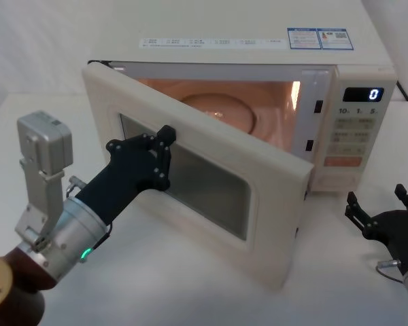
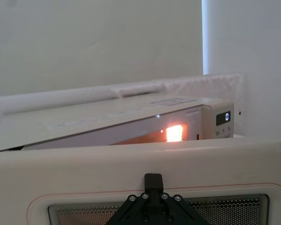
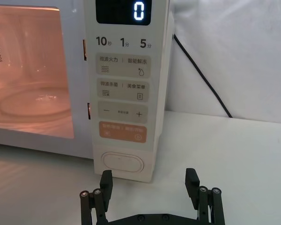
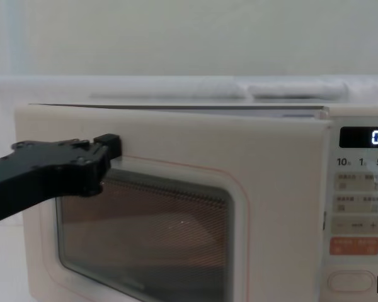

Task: Press the button to open the microwave door with one hand; close the microwave door with the other hand.

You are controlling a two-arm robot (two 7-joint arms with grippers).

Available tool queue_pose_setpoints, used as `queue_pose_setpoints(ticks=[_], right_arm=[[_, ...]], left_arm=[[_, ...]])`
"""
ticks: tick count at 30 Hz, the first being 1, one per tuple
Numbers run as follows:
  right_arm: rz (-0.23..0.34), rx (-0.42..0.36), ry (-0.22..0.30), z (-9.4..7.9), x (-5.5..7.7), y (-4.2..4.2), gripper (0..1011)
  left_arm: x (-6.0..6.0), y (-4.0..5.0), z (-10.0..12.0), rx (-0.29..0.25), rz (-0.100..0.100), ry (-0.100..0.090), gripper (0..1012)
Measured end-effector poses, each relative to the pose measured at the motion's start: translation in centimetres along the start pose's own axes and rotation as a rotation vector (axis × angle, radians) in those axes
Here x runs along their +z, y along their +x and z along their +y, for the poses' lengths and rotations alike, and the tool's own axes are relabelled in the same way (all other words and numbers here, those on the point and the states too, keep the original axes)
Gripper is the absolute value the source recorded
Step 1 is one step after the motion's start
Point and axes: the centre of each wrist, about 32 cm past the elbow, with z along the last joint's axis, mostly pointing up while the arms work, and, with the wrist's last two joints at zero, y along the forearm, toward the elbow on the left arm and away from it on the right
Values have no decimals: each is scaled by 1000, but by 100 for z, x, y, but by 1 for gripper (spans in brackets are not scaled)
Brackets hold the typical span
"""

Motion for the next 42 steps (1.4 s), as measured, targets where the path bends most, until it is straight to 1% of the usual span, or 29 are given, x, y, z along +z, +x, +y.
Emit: queue_pose_setpoints(ticks=[7,9,13,15,19,23,31,37,42], right_arm=[[0,0,0,0,0,0,1002],[0,0,0,0,0,0,1002],[0,0,0,0,0,0,1002],[0,0,0,0,0,0,1002],[0,0,0,0,0,0,1002],[0,0,0,0,0,0,1002],[0,0,0,0,0,0,1002],[0,0,0,0,0,0,1002],[0,0,0,0,0,0,1002]], left_arm=[[2,8,-171,-17,-9,-12,0],[-3,9,-228,-21,-8,-14,0],[-12,7,-319,-29,-4,-13,0],[-24,6,-354,-30,-1,-9,0],[-34,3,-439,-24,5,-2,0],[-54,3,-536,-3,9,3,0],[-67,6,-642,25,12,0,0],[-75,-1,-690,32,21,-4,0],[-88,-5,-725,39,25,2,0]])
